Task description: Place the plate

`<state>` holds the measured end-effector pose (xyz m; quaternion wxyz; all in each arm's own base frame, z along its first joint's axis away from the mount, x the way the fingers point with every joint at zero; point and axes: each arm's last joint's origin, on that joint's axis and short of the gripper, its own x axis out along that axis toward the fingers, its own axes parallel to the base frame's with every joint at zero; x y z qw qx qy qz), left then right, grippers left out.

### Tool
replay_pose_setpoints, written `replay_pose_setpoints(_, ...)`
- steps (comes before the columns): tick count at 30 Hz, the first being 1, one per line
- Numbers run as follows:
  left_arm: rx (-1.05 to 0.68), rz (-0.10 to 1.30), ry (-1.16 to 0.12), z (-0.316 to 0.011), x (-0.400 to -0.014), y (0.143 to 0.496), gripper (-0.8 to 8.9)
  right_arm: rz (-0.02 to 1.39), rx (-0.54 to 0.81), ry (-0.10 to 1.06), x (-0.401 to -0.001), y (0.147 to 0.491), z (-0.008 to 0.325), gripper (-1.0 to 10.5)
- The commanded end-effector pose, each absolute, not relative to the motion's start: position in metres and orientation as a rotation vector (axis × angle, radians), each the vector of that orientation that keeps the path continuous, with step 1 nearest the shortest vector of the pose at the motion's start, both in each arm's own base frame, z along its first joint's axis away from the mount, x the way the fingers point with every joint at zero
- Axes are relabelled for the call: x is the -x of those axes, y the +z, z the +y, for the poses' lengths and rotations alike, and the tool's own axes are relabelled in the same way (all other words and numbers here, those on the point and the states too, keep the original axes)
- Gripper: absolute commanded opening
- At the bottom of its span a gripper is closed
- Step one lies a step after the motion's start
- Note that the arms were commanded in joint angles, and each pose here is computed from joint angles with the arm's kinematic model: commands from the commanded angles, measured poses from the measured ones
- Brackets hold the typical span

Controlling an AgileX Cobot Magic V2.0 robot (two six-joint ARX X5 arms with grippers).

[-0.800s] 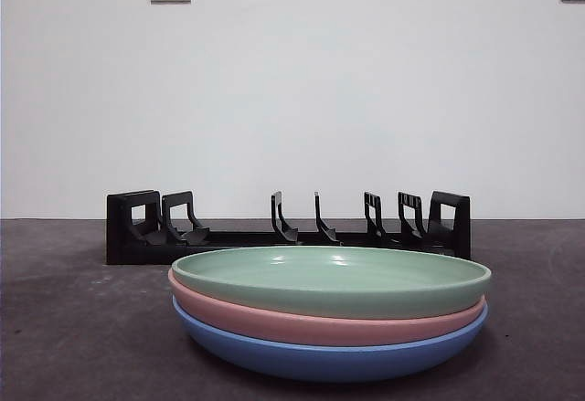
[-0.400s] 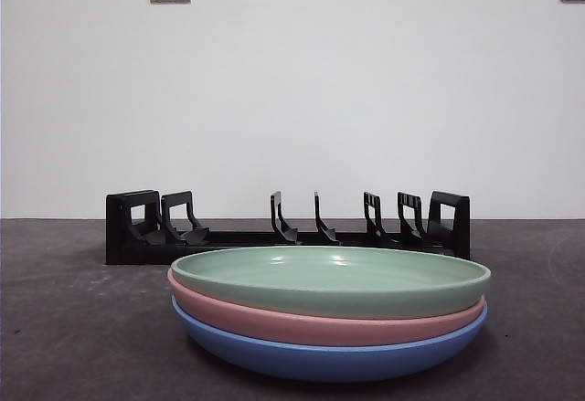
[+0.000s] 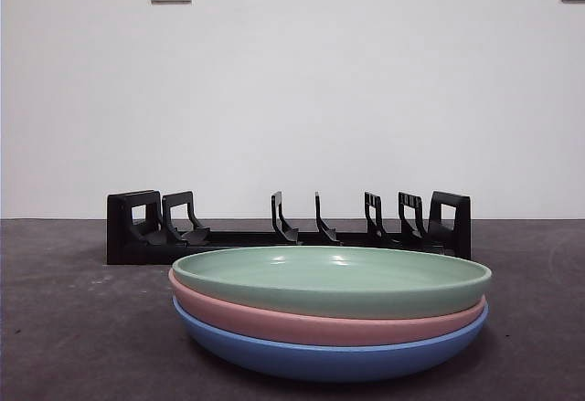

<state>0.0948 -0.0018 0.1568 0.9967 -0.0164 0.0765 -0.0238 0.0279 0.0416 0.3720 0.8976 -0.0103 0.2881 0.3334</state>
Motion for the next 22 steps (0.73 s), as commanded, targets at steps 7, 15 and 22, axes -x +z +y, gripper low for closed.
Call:
replay_pose_setpoints(7,0.040,0.178,-0.045,-0.0019,-0.0956,0.1495,0.10,0.584,0.001,0.700,-0.0271,0.3766,0.0408,0.2)
replay_pose_setpoints(15,0.040,0.178,-0.045,-0.0019,-0.0956,0.1495,0.10,0.584,0.001,0.700,-0.0271,0.3766,0.0408,0.2)
replay_pose_setpoints(22,0.040,0.178,-0.045,-0.0019,-0.0956,0.1495,0.10,0.576,-0.014,0.681,-0.0269,0.3767,0.0377,0.2)
